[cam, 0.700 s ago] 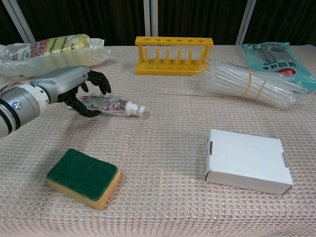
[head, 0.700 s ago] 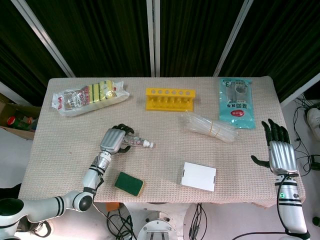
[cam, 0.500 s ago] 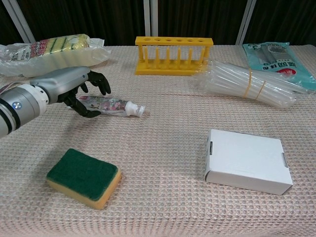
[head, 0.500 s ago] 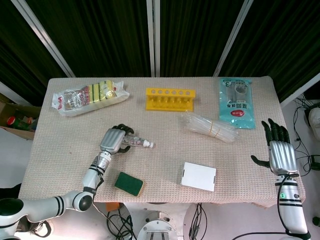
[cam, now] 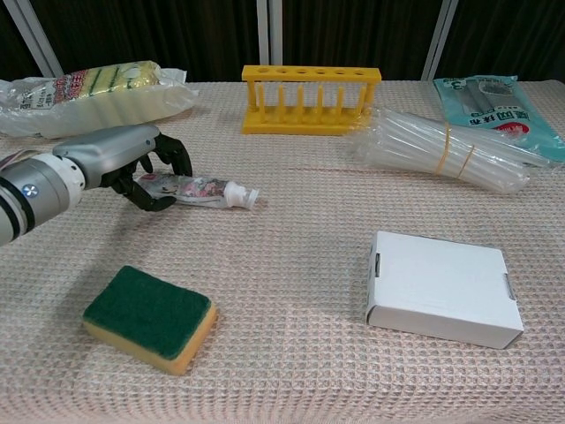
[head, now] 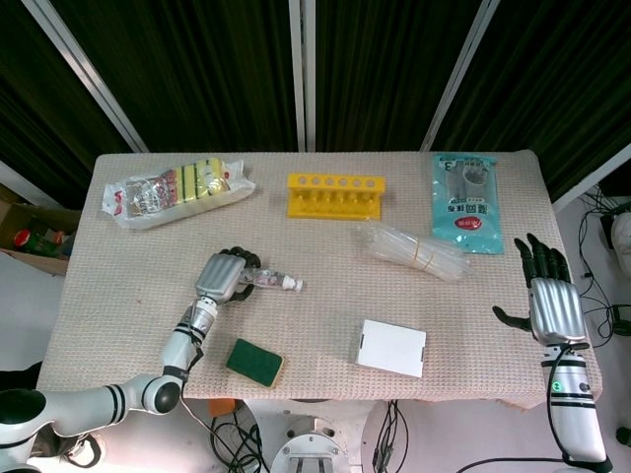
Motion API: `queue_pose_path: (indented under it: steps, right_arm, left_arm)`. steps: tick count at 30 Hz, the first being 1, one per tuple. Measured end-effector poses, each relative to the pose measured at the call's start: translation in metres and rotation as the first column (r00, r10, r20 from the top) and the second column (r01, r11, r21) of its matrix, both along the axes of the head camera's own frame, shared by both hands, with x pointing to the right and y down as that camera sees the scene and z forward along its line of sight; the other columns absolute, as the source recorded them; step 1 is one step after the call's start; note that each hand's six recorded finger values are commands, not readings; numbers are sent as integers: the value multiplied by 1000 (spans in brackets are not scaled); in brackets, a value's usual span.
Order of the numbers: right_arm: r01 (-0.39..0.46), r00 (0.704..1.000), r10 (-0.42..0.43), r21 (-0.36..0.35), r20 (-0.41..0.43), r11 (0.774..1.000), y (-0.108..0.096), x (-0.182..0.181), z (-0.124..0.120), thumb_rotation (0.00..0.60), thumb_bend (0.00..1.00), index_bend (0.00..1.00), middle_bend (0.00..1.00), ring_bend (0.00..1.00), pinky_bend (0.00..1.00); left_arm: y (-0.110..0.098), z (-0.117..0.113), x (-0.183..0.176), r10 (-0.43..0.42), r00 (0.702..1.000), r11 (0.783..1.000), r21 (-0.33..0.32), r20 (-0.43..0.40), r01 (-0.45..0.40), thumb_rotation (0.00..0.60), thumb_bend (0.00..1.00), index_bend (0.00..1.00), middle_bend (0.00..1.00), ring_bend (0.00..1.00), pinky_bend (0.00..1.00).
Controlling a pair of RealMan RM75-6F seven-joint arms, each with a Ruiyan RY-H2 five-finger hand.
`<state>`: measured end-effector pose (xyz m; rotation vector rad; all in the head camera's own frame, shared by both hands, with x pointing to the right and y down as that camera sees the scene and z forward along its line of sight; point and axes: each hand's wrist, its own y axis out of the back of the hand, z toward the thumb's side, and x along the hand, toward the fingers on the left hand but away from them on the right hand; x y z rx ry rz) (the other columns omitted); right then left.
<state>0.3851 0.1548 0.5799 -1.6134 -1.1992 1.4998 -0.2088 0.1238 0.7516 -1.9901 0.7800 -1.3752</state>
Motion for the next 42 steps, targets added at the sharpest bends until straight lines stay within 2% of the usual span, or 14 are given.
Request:
queue_pose_path:
  steps: [7, 16, 21, 28, 30, 36, 42]
  right_arm:
    - [-6, 1000, 7, -5, 24, 1000, 0, 0, -1, 600, 40, 0, 0, 0, 0]
    - [-9, 1000, 9, -14, 24, 1000, 1, 1, 3, 600, 40, 0, 0, 0, 0]
    - [-12, 1000, 12, -3, 28, 1000, 0, 1, 1, 600, 42, 0, 0, 0, 0]
    - [-12, 1000, 12, -7, 28, 1000, 1, 1, 3, 600, 42, 0, 0, 0, 0]
    - [-12, 999, 12, -8, 30, 1000, 0, 1, 3, 600, 42, 0, 0, 0, 0]
    - [-12, 1000, 12, -13, 27, 1000, 1, 1, 5, 600, 42, 0, 0, 0, 0]
    - [-19, 1000, 19, -10, 22, 1000, 0, 2, 4, 600, 42, 0, 0, 0, 0]
  left_arm:
    - [-1, -2, -4, 11, 1000, 1000, 10, 16, -11, 600, 352, 371, 340, 241, 319]
    - [1, 5, -4, 22, 999, 1000, -18, 34, -21, 600, 351, 397, 366, 261, 335]
    - [-2, 3, -2, -3, 1000, 1000, 2, 13, 2, 600, 355, 462, 437, 321, 393]
    - [-1, 3, -2, -22, 1000, 1000, -6, -14, 22, 600, 359, 472, 449, 332, 406]
    - [-2, 2, -2, -28, 999, 1000, -2, -17, 28, 600, 369, 512, 491, 367, 438]
    - [-7, 2, -4, -67, 997, 997, 42, -33, 68, 600, 399, 740, 727, 587, 640]
    - [-9, 5, -5, -75, 996, 994, 76, -47, 79, 600, 401, 815, 824, 680, 736]
